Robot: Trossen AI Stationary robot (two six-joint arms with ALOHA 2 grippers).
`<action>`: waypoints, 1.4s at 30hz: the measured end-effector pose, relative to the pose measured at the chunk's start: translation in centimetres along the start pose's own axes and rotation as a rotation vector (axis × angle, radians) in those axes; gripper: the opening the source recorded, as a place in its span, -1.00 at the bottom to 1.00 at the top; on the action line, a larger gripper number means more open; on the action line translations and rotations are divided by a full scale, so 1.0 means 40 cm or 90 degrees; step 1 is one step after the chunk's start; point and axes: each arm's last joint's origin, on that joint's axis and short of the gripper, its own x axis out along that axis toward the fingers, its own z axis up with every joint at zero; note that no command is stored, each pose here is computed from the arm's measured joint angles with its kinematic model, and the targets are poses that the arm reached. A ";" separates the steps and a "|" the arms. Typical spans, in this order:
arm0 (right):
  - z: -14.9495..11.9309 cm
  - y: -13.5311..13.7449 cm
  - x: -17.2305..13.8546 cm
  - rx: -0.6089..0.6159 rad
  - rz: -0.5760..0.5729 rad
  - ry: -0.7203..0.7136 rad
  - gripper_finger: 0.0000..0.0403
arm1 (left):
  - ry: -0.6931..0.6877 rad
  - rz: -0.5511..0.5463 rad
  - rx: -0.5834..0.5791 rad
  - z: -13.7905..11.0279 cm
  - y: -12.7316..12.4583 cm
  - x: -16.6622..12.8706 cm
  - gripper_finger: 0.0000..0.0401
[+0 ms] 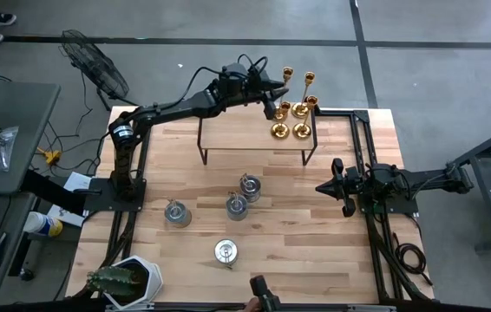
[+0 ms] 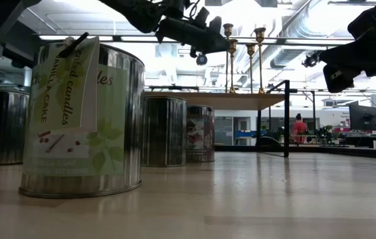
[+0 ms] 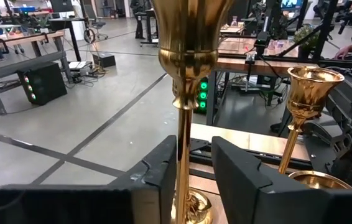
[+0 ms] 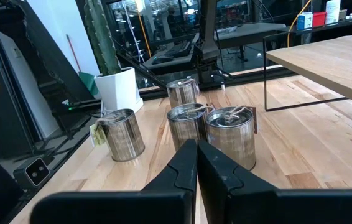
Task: Pick & Place candle stick holders
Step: Put the gold candle holder on the shelf aligned with the other candle holder, then put the orange scented candle on the shelf
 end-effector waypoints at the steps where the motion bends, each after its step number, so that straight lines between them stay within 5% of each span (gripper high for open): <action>1: 0.000 0.000 0.000 0.000 0.000 0.000 -0.98 | 0.000 0.000 0.000 0.000 0.000 0.000 -0.47; 21: 0.000 0.000 0.000 0.000 0.000 0.000 -0.98 | -0.001 0.005 0.000 0.002 0.001 -0.001 0.08; 42: 0.000 0.000 0.000 0.000 0.000 0.000 -0.98 | 0.024 0.028 -0.003 0.006 0.004 -0.172 0.10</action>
